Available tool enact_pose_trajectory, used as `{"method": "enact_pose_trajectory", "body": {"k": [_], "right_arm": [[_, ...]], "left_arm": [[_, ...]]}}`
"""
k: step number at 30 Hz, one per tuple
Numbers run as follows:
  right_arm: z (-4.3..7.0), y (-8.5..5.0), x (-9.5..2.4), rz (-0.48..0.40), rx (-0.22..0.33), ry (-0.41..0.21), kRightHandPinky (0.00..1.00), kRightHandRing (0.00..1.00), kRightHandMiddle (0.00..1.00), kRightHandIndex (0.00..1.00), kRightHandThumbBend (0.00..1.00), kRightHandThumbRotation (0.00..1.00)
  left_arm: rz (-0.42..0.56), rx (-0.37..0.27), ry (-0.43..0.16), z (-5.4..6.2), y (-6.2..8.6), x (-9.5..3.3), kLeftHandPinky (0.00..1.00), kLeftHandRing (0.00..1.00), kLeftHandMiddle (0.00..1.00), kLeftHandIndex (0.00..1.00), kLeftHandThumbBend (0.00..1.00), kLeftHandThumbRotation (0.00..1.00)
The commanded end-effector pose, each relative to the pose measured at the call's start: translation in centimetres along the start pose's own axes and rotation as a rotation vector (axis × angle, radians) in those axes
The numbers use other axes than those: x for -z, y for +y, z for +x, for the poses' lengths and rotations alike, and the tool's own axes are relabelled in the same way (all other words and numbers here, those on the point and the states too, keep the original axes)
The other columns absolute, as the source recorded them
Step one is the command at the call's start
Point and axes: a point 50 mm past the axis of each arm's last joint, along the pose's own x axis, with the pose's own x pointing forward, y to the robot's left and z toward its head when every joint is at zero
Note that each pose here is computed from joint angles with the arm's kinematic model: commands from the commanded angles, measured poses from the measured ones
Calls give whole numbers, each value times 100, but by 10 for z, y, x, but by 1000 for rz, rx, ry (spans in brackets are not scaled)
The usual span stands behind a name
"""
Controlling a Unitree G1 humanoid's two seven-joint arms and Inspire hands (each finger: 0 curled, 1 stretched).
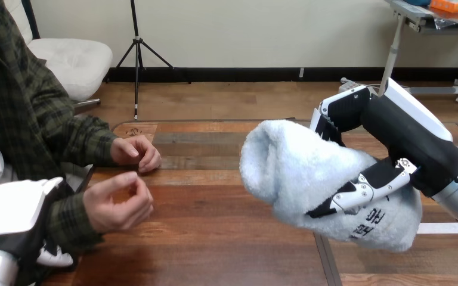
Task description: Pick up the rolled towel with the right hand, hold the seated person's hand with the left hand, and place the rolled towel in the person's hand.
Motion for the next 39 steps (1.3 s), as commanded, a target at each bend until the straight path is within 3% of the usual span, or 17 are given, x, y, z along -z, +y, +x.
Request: {"method": "enact_pose_trajectory", "body": {"k": [1, 14, 18, 27, 39], "right_arm": [[8, -20, -14, -43, 56, -110, 9, 14, 21, 25, 74, 0], [7, -22, -16, -31, 54, -107, 9, 14, 20, 23, 74, 0], [6, -23, -16, -35, 52, -104, 9, 14, 21, 24, 74, 0], [5, -23, -17, -35, 57, -105, 10, 15, 21, 25, 74, 0], [5, -22, -17, -5, 65, -109, 11, 15, 22, 25, 75, 0]], "left_arm": [[30, 29, -33, 11, 0, -7, 85, 84, 83, 83, 100, 17], [-5, 27, -66, 18, 0, -5, 76, 75, 76, 75, 99, 10], [-21, 20, -69, 19, 0, -4, 63, 66, 69, 70, 97, 4], [-76, 0, -77, 19, 1, -3, 45, 51, 56, 60, 92, 0], [-177, -69, -94, 19, 2, -1, 40, 44, 48, 52, 87, 0]]}}
